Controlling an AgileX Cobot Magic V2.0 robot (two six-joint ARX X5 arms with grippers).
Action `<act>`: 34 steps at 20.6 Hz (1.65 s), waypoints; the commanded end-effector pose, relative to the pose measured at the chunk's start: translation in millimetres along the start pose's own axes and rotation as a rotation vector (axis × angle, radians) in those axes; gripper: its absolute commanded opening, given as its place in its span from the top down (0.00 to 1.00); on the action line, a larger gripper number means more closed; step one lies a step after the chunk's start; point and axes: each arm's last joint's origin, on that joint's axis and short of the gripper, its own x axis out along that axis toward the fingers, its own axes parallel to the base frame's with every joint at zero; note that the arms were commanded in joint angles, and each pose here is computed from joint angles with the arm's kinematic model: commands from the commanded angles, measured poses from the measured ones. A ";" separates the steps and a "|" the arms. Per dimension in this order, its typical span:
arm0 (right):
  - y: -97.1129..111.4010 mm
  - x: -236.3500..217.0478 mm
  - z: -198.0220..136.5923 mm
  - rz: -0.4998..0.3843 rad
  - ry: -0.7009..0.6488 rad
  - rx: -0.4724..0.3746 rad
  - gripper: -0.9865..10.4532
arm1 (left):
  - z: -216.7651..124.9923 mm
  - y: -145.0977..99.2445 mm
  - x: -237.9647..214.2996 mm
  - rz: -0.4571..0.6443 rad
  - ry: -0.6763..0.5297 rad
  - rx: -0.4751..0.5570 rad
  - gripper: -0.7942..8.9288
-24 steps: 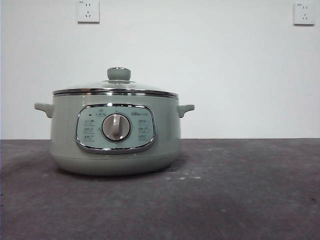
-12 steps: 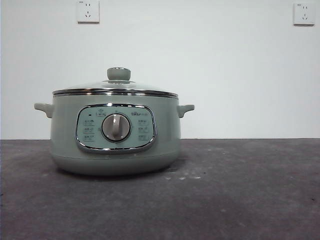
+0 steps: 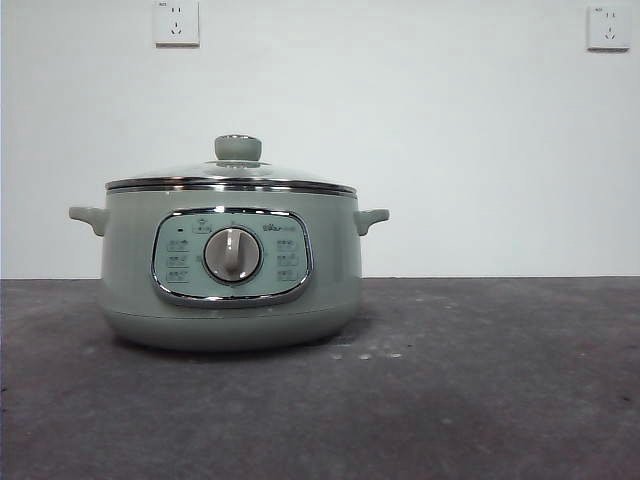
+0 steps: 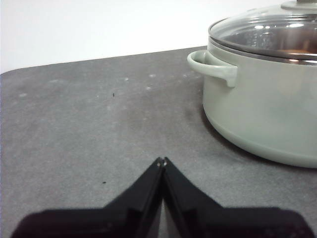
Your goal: Pick up the potato,open the lid,put the potato in the pot,close the lid
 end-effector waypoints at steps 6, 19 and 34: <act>-0.1 1.5 -1.1 -0.004 0.001 0.010 0.91 | -4.3 0.0 2.3 -0.001 0.025 -0.012 0.92; -28.4 16.5 -11.3 -0.333 -0.620 0.119 0.91 | -6.1 0.0 3.7 -0.003 0.051 -0.013 0.92; -56.5 135.1 -99.4 -0.448 -0.650 0.142 0.91 | -6.1 0.0 3.7 -0.003 0.051 -0.013 0.92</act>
